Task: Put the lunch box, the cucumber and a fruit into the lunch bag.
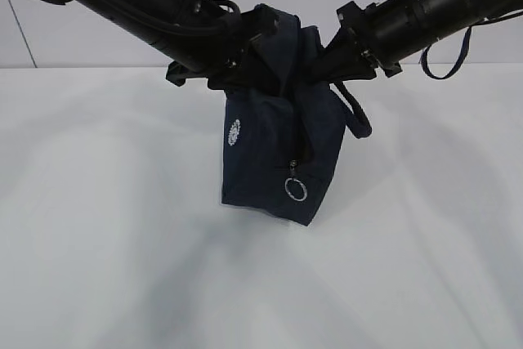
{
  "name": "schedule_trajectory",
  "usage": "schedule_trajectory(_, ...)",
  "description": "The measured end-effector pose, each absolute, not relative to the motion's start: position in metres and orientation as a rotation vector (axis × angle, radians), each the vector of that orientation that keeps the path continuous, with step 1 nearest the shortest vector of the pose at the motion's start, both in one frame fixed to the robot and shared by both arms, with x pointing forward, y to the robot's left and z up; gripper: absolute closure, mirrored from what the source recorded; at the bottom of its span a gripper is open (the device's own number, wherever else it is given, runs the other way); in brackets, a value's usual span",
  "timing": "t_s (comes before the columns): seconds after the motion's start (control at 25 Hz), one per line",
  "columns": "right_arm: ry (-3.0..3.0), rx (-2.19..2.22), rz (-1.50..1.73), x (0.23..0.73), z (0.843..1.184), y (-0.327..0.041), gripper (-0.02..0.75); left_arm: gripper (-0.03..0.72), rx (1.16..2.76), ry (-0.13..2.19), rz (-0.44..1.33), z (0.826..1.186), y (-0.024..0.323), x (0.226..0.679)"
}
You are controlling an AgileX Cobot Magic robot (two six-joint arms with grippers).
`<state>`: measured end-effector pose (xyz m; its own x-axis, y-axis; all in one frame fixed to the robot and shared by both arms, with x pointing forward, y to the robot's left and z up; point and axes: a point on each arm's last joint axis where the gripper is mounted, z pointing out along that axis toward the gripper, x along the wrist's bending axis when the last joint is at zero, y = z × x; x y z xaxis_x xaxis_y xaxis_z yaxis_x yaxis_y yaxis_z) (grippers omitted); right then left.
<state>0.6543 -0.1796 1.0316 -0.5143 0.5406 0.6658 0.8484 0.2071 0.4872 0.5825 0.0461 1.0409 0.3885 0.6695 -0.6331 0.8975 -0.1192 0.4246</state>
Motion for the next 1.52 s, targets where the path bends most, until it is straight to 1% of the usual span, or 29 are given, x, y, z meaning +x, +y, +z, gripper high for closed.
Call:
schedule_trajectory(0.2,-2.146,-1.301,-1.203,0.654,1.031,-0.18,0.713,0.696,1.872,1.378,-0.365,1.039,0.047,0.582)
schedule_trajectory(0.32,-2.144,-1.306,-1.199,0.654,1.031,-0.18,0.684,0.688,1.887,1.407,-0.345,1.037,0.05,0.583)
schedule_trajectory(0.4,-2.14,-1.309,-1.198,0.654,1.031,-0.18,0.65,0.669,1.897,1.419,-0.337,1.036,0.051,0.583)
schedule_trajectory(0.52,-2.136,-1.309,-1.197,0.654,1.031,-0.18,0.595,0.612,1.903,1.426,-0.348,1.036,0.051,0.582)
schedule_trajectory(0.56,-2.13,-1.307,-1.201,0.654,1.031,-0.18,0.577,0.58,1.904,1.427,-0.351,1.036,0.051,0.582)
schedule_trajectory(0.64,-2.125,-1.306,-1.207,0.654,1.032,-0.18,0.545,0.506,1.906,1.427,-0.353,1.036,0.051,0.581)
schedule_trajectory(0.72,-2.122,-1.305,-1.212,0.653,1.033,-0.179,0.522,0.414,1.907,1.427,-0.355,1.036,0.051,0.581)
schedule_trajectory(0.8,-2.115,-1.305,-1.218,0.654,1.033,-0.179,0.51,0.351,1.912,1.428,-0.363,1.036,0.051,0.58)
schedule_trajectory(0.88,-2.115,-1.304,-1.224,0.653,1.036,-0.179,0.505,0.321,1.925,1.427,-0.356,1.035,0.051,0.58)
schedule_trajectory(1.04,-2.124,-1.293,-1.257,0.649,1.048,-0.179,0.505,0.306,1.972,1.426,-0.299,1.036,0.056,0.58)
schedule_trajectory(1.2,-2.169,-1.283,-1.347,0.639,1.078,-0.181,0.505,0.305,1.987,1.379,-0.222,1.056,0.063,0.574)
schedule_trajectory(1.36,-2.236,-1.307,-1.531,0.624,1.125,-0.186,0.505,0.305,1.99,1.305,-0.086,1.085,0.074,0.566)
schedule_trajectory(1.52,-2.365,-1.319,-1.734,0.594,1.18,-0.195,0.505,0.305,1.989,1.228,0.059,1.115,0.087,0.554)
